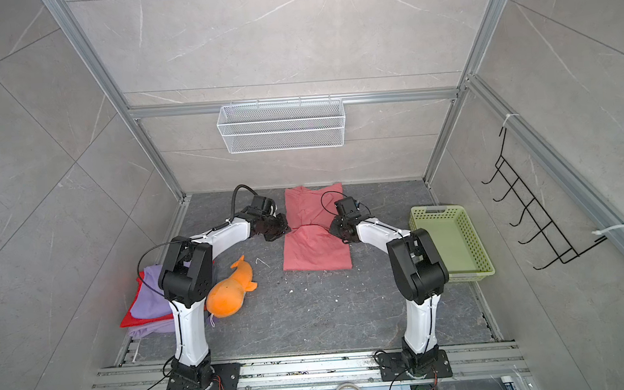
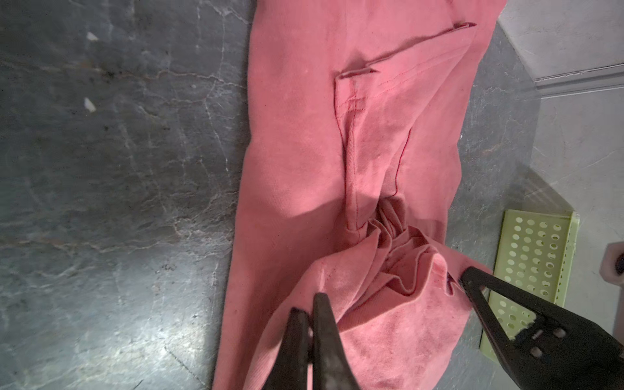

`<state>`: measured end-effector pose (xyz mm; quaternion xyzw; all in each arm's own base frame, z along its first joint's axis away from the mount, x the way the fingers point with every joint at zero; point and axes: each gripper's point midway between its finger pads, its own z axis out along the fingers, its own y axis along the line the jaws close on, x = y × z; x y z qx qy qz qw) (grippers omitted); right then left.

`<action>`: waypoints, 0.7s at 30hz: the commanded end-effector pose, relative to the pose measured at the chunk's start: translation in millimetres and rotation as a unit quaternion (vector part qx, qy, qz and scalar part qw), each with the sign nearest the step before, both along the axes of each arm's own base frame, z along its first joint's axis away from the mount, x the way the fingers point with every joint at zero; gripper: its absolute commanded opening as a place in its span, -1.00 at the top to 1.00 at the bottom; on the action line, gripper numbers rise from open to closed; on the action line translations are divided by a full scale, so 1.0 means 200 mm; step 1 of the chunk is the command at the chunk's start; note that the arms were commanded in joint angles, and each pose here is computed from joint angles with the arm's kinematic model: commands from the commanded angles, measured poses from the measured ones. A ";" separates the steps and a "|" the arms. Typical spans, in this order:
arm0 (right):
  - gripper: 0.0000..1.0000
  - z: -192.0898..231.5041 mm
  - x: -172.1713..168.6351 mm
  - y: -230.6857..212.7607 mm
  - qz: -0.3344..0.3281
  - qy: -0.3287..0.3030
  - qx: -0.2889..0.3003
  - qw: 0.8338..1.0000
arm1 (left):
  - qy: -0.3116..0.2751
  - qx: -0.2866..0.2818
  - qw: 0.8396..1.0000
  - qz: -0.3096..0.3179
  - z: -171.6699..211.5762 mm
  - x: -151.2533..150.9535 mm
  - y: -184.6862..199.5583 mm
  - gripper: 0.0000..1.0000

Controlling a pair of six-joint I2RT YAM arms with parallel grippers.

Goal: Fold and stack the t-shirts
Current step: 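Lay the near end on the far end and release with both grippers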

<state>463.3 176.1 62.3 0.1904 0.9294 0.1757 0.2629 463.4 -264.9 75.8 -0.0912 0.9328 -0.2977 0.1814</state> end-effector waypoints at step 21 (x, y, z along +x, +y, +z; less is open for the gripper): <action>-0.26 0.22 -0.24 -0.08 0.038 -0.038 0.054 0.997 | -0.034 -0.021 0.999 0.023 0.28 -0.07 0.29 -0.21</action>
